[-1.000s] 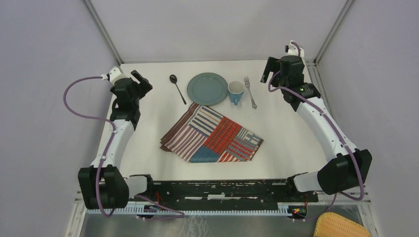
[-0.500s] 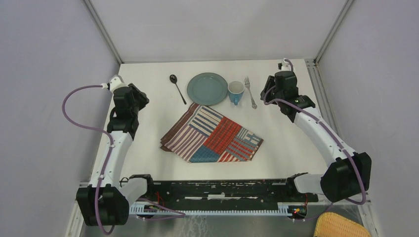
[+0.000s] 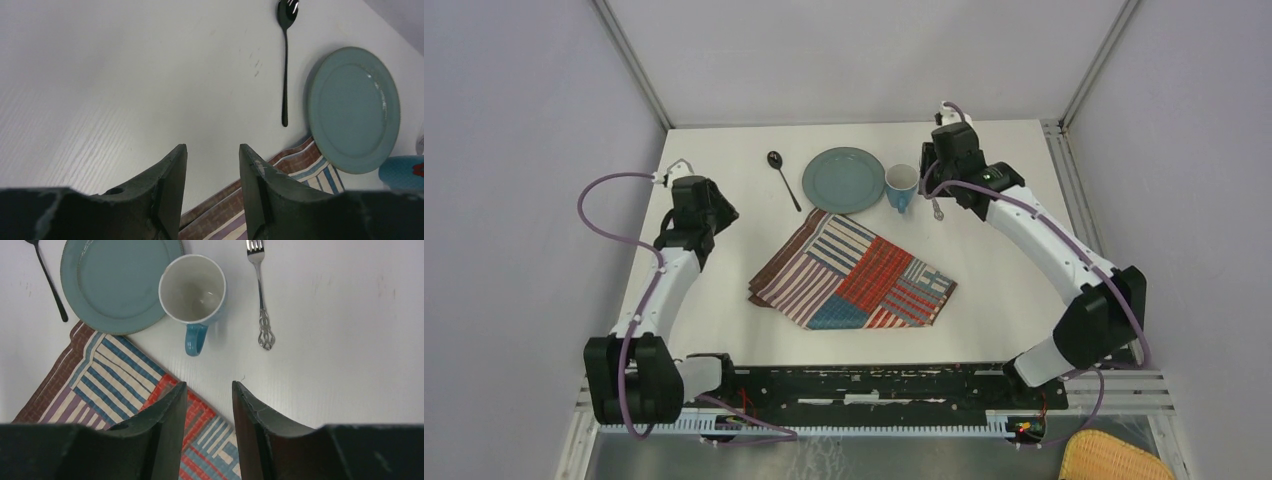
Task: Set the dinner table for one person
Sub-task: Pick up the cup at the center of the board.
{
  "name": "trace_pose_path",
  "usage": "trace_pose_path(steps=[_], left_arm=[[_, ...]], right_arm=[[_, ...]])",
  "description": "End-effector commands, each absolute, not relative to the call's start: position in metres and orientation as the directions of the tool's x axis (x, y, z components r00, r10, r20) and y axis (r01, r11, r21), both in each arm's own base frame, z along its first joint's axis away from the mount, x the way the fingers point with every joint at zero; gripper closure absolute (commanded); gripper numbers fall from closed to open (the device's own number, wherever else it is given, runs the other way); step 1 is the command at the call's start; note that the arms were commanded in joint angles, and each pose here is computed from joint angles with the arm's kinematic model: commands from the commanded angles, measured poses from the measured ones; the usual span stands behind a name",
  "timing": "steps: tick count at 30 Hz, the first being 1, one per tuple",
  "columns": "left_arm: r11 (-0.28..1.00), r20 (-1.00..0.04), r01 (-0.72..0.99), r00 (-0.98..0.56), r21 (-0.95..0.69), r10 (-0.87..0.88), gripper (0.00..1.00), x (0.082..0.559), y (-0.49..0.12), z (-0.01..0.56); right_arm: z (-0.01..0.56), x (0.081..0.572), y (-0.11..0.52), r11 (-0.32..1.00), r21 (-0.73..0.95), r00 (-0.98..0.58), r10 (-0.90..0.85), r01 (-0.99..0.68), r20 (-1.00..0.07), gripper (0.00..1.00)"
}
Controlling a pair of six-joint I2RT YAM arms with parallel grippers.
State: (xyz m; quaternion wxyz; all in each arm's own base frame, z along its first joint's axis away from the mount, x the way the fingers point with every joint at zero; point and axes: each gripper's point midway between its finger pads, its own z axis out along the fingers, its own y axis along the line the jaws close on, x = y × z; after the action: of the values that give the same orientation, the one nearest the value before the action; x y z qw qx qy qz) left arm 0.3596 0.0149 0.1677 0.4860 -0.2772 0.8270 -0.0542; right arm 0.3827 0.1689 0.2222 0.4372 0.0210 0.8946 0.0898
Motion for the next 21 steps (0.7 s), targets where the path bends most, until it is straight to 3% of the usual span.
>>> trace_pose_path(steps=[1, 9, 21], left_arm=[[0.846, -0.788, -0.420, -0.370, -0.330, -0.491, 0.50, 0.374, 0.019, 0.178], [0.855, -0.835, -0.454, -0.346, -0.251, -0.429, 0.50, 0.383, 0.023, 0.185], [0.868, -0.833, -0.425, -0.358, -0.256, -0.421, 0.50, 0.391, 0.016, 0.186]], right_arm=[[0.225, 0.409, 0.165, 0.999, 0.021, -0.640, -0.015, -0.048, -0.768, 0.55], [0.212, 0.448, 0.170, 0.994, -0.088, -0.664, -0.105, -0.058, -0.740, 0.53], [0.186, 0.478, 0.160, 0.999, 0.028, -0.698, -0.001, -0.030, -0.716, 0.52]])
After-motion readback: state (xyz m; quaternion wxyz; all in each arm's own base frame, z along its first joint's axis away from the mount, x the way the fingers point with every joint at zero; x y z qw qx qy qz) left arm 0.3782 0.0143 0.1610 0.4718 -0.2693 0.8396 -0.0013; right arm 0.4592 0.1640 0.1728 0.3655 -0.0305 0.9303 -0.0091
